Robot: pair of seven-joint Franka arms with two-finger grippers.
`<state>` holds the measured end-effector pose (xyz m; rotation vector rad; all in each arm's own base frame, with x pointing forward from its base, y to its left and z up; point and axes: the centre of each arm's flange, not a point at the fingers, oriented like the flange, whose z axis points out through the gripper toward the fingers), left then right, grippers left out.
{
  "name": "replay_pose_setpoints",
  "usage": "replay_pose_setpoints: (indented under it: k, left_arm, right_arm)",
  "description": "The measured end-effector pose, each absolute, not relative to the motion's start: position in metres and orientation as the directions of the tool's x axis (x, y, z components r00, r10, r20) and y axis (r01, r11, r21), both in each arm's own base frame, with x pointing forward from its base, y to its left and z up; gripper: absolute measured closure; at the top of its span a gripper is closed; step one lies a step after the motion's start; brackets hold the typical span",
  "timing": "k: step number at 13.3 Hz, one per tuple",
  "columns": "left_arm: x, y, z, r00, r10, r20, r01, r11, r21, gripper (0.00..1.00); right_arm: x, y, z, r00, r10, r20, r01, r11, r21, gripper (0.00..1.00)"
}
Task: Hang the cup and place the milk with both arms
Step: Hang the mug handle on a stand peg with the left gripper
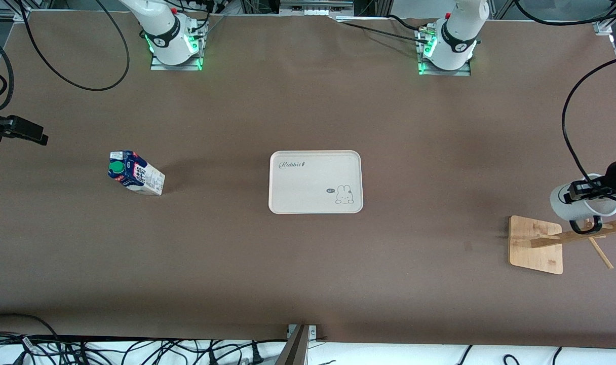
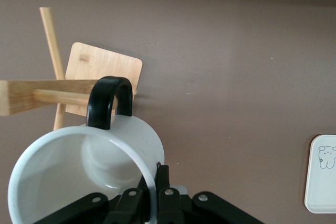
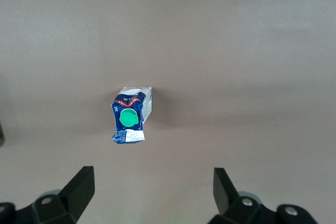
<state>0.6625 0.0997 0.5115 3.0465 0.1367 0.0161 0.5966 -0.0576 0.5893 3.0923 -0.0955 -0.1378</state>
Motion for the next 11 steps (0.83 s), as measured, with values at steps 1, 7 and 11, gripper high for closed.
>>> replay_pose_setpoints:
  k: [1, 7, 11]
  left_arm:
    - [0.661, 0.106, 0.511, 0.996, 0.088, 0.004, 0.087, -0.992, 0.093, 0.94]
    - [0.657, 0.121, 0.509, 0.997, 0.076, -0.005, 0.076, -0.993, 0.095, 0.78]
    - [0.658, 0.115, 0.512, 0.998, 0.062, -0.001, 0.062, -0.993, 0.100, 0.37]
  right_arm:
    - [0.597, -0.059, 0.590, 0.994, -0.068, -0.085, -0.064, -0.997, 0.048, 0.00]
    - [0.596, -0.048, 0.603, 0.998, -0.035, -0.059, -0.032, -0.998, 0.045, 0.00]
    - [0.596, -0.045, 0.603, 0.994, 0.091, -0.064, 0.093, -0.995, 0.038, 0.00]
